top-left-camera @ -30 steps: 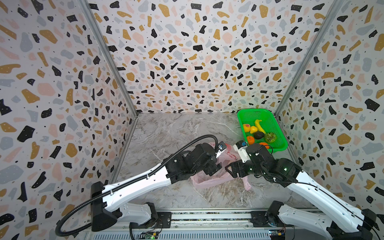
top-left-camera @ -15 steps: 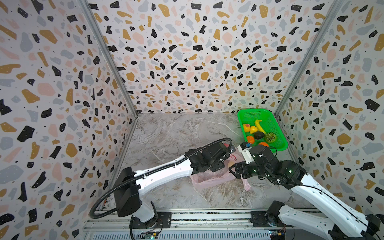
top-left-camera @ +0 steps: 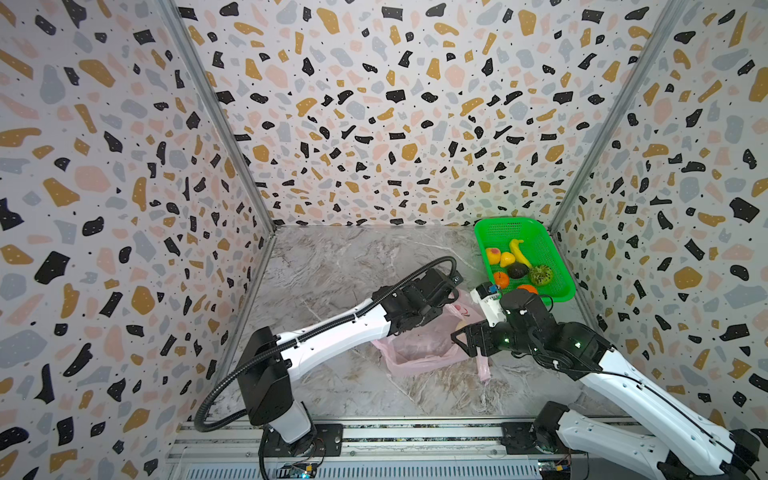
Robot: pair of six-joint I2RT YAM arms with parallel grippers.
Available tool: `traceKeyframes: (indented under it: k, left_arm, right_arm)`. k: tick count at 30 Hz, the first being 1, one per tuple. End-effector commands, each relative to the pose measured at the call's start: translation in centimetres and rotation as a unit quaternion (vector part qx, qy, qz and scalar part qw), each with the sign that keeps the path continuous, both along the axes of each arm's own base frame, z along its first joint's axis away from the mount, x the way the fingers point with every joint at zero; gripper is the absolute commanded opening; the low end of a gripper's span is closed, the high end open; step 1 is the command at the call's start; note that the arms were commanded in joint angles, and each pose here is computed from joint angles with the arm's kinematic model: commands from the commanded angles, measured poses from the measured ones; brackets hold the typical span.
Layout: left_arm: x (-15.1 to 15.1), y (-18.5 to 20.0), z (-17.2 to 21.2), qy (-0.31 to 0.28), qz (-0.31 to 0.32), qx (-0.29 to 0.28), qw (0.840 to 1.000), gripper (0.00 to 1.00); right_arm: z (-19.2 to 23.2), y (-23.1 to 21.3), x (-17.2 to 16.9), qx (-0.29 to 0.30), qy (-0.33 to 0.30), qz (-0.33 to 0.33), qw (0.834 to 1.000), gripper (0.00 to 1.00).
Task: Untie the knot of the plastic bag and take out the fruit
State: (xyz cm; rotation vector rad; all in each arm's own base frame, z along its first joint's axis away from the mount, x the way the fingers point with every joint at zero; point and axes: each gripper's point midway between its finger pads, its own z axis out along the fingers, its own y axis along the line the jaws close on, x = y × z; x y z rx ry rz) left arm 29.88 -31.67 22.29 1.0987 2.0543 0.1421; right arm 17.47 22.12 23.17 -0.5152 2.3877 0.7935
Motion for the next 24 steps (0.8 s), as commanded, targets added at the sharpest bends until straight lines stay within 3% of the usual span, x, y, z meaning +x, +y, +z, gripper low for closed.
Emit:
traceKeyframes:
  k: [1,9,14,21,24]
  left_arm:
    - [-0.5,1.2,1.8,0.031,0.049,-0.044,0.997,0.0]
    - [-1.4,2.3,1.2,0.084,0.114,-0.073,0.987,0.0]
    - [-1.9,2.6,2.2,0.086,0.138,-0.125,0.979,0.0]
    - [-2.7,2.1,3.3,0.089,0.13,-0.208,0.965,0.0]
    - [-3.3,2.3,3.4,0.087,0.12,-0.232,0.962,0.0]
  right_arm:
    - [0.6,1.8,-0.3,0.025,-0.013,0.034,0.999,0.88]
    - [0.7,4.0,-0.6,0.021,-0.024,0.061,0.998,0.88]
    - [0.2,4.8,-1.2,-0.012,-0.024,0.063,0.998,0.88]
    - [-3.3,4.5,0.0,-0.06,-0.033,0.016,0.998,0.88]
    - [-4.3,5.5,1.4,-0.046,-0.065,0.001,0.997,0.88]
